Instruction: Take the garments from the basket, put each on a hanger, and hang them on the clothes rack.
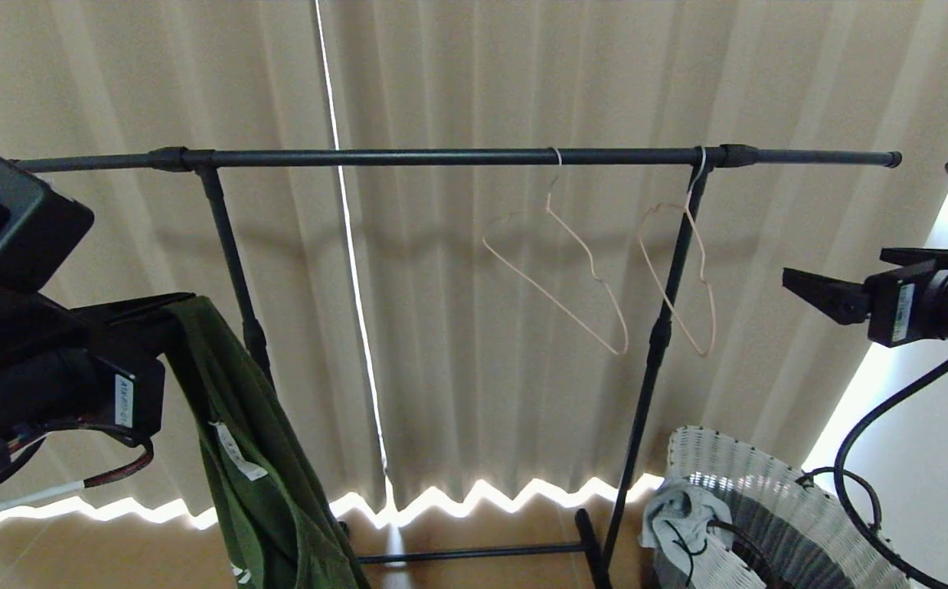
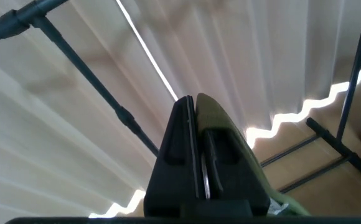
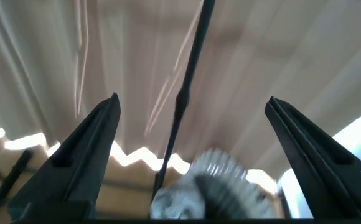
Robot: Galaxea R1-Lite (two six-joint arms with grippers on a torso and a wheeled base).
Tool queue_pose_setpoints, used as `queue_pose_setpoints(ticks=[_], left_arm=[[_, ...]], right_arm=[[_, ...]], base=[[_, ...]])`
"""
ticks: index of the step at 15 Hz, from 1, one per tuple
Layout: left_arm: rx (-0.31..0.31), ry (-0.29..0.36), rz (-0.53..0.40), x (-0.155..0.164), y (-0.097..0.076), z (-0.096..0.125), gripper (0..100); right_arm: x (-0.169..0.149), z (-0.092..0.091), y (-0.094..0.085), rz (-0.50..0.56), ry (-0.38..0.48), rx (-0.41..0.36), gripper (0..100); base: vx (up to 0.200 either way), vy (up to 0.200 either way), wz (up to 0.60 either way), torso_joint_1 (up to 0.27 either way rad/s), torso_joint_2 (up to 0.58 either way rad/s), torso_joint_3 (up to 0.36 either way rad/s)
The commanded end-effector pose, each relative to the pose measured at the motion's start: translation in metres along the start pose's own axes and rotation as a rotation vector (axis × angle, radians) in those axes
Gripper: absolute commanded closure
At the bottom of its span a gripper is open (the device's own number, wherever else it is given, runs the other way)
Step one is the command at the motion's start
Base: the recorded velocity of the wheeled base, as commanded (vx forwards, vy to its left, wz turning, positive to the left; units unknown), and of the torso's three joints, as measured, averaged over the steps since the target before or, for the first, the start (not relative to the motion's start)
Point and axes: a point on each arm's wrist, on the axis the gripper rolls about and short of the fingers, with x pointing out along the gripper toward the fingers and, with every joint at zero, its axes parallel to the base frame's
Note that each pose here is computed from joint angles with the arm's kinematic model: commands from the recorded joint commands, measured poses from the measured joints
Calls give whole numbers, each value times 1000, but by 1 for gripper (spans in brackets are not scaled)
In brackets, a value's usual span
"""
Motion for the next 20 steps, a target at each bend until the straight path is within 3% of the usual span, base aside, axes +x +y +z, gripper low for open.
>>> queue_pose_setpoints(ticks=[1, 3, 9, 13, 18, 20], left_arm=[[2, 12, -3, 3, -1, -1, 100], [-4, 10, -2, 3, -1, -1, 100], [7, 15, -7, 3, -2, -3, 100], [12, 20, -9, 3, -5, -8, 100], [15, 26, -11, 3, -6, -11, 100], [14, 25, -11, 3, -6, -11, 100]], right_arm=[[27, -2, 4, -35, 86, 25, 0], [34, 0, 4, -70, 95, 56, 0], [47, -6, 4, -83, 134, 53, 0], [63, -12, 7, -82, 204, 60, 0], [89, -4, 20, -105, 278, 191, 0], [96, -9, 21, -106, 299, 197, 0]], base=[[0, 0, 0, 0, 0, 0], [200, 0, 0, 2, 2, 2], [200, 0, 0, 2, -2, 1], [0, 0, 0, 0, 0, 0], [0, 0, 0, 0, 0, 0], [0, 0, 0, 0, 0, 0]])
